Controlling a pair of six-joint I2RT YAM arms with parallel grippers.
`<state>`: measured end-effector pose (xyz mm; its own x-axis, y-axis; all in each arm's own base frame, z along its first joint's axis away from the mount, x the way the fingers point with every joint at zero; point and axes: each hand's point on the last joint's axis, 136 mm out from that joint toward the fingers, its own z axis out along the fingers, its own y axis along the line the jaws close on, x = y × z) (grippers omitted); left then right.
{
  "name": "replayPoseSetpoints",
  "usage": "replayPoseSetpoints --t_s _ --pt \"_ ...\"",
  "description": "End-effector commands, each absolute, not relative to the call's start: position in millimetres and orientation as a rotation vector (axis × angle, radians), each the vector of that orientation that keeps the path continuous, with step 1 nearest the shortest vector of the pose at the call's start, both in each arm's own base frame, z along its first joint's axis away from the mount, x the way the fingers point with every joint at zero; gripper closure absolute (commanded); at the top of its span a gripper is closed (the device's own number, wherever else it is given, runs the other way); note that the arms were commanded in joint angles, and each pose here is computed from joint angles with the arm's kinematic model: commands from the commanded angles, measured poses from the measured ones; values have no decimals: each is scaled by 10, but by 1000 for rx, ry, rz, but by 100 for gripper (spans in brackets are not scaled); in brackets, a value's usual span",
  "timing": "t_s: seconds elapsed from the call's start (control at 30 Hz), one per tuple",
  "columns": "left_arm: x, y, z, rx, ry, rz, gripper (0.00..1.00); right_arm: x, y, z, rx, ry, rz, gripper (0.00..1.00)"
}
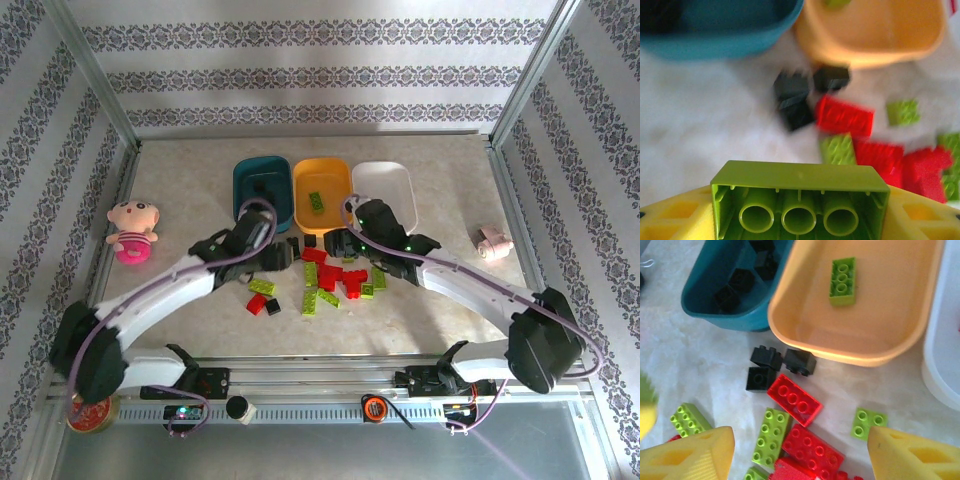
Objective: Sort the legos into containers by color
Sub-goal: Place the lego in the container.
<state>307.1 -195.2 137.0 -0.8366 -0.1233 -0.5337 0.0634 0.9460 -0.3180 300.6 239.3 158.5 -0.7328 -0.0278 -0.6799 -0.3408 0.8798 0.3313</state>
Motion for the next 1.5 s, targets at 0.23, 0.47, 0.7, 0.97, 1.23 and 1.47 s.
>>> replayPoseSetpoints --t_s 0.23,0.47,0.7,0.97,1.23,1.47 --pt "4521 -2700 1543 67 2400 -557 48 2684 1995 1363 -156 2399 517 29" --pt "4909 -2864 1255 40 2444 -567 32 2465 1881 1175 -144 2460 524 28" --pt "4986 -2952 1533 49 2391 -623 15 2248 1963 931 -181 2558 579 31" --pt "4504 -2773 2196 39 2234 -754 2 2102 2150 690 -281 2649 503 39" --pt "3587 -2215 2015 -58 2211 -781 0 2281 2194 639 -299 2642 396 44" --pt "3038 -1795 1850 -115 2214 -723 0 2411 2189 584 -351 2664 269 47"
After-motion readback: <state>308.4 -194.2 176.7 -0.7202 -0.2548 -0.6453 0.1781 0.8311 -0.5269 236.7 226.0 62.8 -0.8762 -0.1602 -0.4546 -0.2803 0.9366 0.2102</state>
